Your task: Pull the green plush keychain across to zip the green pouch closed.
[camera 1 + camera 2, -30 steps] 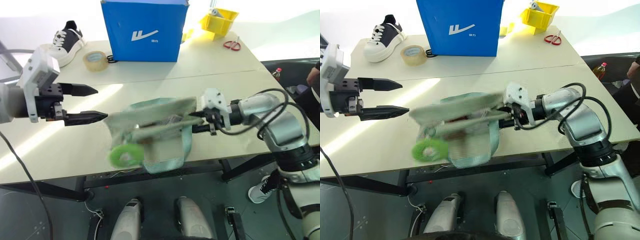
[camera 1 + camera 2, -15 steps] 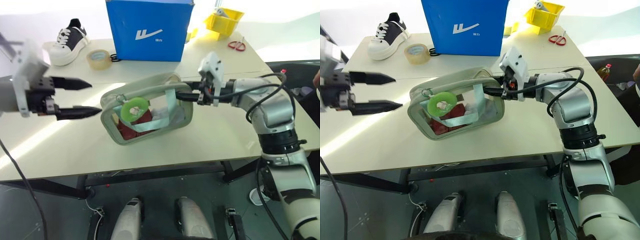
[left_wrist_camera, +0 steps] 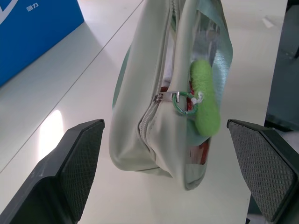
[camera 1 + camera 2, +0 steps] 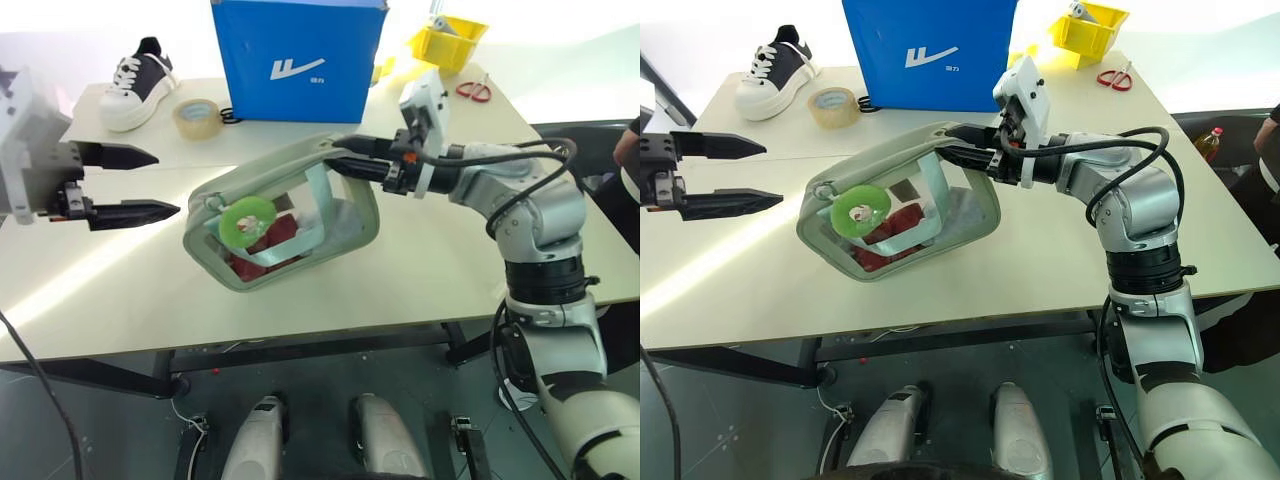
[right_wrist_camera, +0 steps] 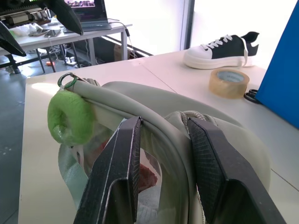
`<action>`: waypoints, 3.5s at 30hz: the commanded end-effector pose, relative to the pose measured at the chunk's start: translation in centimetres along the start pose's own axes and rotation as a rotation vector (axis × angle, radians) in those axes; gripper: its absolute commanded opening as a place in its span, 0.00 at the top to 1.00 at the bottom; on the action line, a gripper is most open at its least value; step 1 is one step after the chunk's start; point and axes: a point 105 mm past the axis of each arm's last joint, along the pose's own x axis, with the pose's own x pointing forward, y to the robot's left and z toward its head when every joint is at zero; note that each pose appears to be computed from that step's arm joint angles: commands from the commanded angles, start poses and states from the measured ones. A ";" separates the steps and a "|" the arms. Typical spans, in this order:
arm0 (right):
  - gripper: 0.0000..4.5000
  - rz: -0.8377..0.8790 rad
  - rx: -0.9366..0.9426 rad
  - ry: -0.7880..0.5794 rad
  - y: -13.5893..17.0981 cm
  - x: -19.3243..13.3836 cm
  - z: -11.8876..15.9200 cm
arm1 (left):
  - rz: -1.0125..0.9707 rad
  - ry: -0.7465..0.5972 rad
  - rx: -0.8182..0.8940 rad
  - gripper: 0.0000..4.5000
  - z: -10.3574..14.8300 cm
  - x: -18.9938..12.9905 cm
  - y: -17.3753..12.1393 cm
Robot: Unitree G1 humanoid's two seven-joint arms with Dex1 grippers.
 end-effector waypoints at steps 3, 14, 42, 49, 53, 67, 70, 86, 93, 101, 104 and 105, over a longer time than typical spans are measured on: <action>0.64 0.121 -0.111 0.163 1.7 -1.4 -2.0 | 0.026 -0.018 0.047 0.00 0.9 -0.6 0.1; 0.83 0.141 -0.165 0.267 1.7 -2.3 -4.1 | 0.016 -0.018 0.051 0.00 0.8 -0.3 0.0; 0.98 0.029 -0.341 0.202 -1.2 -1.3 -3.4 | 0.013 -0.024 0.064 0.00 1.0 0.4 0.1; 0.98 0.045 -0.409 0.232 -2.7 -1.6 -3.8 | 0.003 -0.025 0.060 0.00 0.8 0.6 -0.1; 0.98 0.081 -0.421 0.243 -2.5 -1.5 -4.3 | -0.002 -0.027 0.054 0.00 0.5 0.7 -0.2; 0.01 0.088 -0.410 0.259 -2.9 -2.0 -4.5 | 0.046 -0.082 0.045 0.00 -1.7 6.0 0.9; 0.01 0.092 -0.409 0.258 -2.7 -2.0 -4.4 | 0.051 -0.081 0.057 0.00 -2.4 7.6 1.5; 0.00 0.082 -0.400 0.258 -2.4 -2.2 -4.1 | 0.093 -0.126 0.065 0.75 -4.2 11.1 3.9; 0.00 0.078 -0.403 0.257 -2.4 -2.2 -4.1 | 0.036 -0.110 0.077 0.99 -3.9 9.9 2.8; 0.00 0.061 -0.389 0.272 -2.7 -2.5 -4.5 | -0.001 -0.044 0.069 0.99 -4.6 7.9 1.1; 0.06 0.069 -0.374 0.278 -2.7 -2.4 -4.8 | 0.009 -0.028 0.069 1.00 -5.3 8.4 1.1; 0.12 0.070 -0.370 0.277 -2.7 -2.4 -4.8 | 0.010 -0.025 0.069 1.00 -5.4 8.5 1.1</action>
